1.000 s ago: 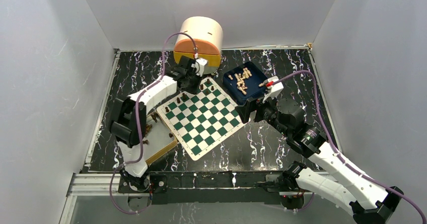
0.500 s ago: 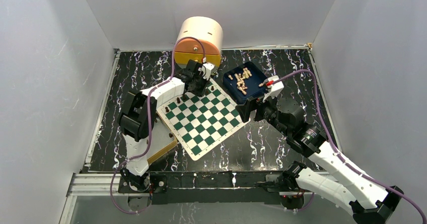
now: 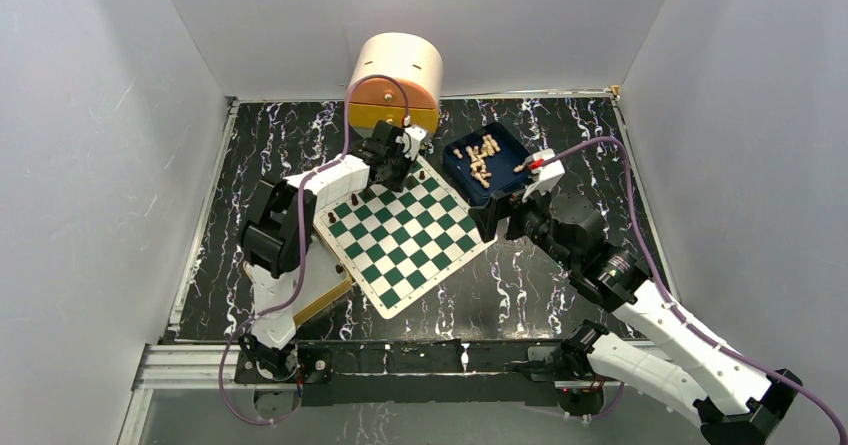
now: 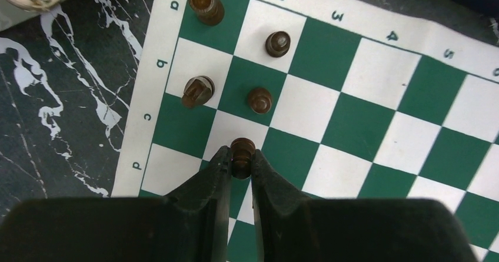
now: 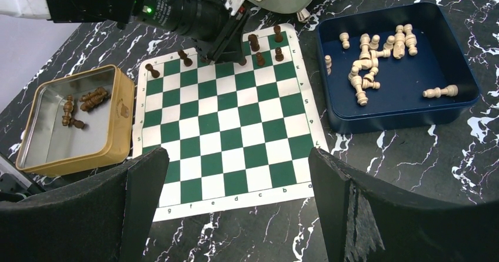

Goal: Set up the chess pieces on the board
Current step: Place the chess piece on the chessboard.

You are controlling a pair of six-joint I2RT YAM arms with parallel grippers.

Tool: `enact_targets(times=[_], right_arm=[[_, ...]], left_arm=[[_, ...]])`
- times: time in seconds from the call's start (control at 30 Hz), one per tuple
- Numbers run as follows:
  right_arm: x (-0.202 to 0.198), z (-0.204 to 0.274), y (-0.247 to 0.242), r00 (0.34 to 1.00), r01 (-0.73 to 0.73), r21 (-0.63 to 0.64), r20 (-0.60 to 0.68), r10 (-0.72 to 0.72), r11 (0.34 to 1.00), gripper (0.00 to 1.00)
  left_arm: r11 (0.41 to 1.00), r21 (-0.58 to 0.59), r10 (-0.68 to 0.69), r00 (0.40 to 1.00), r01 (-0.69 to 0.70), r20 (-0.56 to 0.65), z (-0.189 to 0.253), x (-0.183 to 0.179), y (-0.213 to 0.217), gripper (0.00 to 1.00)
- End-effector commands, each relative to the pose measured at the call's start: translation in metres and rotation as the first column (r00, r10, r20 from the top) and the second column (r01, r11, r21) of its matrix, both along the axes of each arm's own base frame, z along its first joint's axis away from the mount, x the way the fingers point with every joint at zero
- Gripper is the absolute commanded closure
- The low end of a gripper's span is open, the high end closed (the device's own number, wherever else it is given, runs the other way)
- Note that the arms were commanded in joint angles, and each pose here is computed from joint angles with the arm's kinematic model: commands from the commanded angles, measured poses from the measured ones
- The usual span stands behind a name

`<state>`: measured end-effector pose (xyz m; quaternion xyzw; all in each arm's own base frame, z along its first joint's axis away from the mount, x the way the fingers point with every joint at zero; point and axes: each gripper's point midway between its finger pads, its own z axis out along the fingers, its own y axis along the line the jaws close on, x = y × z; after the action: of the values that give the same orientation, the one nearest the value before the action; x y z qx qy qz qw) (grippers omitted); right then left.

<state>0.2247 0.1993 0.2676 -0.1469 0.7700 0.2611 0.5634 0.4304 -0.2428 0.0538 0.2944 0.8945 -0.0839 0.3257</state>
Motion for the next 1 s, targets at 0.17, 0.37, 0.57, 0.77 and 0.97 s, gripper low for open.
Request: enact_targets(times=[0.17,0.37,0.57,0.77,0.97], right_arm=[[0.006,0.03,-0.001,0.997,0.018,0.034,0.069,-0.021,0.999,0.01],[0.006,0.03,-0.002,0.997,0.022,0.031,0.074,-0.024,0.999,0.01],[0.007,0.029,-0.002,0.997,0.023,0.029,0.072,-0.025,0.999,0.01],[0.007,0.028,-0.002,0.997,0.023,0.027,0.072,-0.025,0.999,0.01],[0.007,0.028,-0.002,0.997,0.021,0.028,0.072,-0.023,0.999,0.01]], left_arm=[[0.999,0.035,-0.004,1.0,0.004,0.001,-0.01,0.004,0.005,0.87],[0.999,0.038,-0.002,1.0,0.002,-0.004,-0.014,0.005,0.004,0.87],[0.999,0.045,-0.001,1.0,0.001,-0.013,-0.017,0.004,0.005,0.79],[0.999,0.043,0.0,1.0,0.0,-0.008,-0.011,0.006,0.005,0.7],[1.0,0.031,0.002,1.0,-0.002,0.011,0.003,0.009,0.003,0.68]])
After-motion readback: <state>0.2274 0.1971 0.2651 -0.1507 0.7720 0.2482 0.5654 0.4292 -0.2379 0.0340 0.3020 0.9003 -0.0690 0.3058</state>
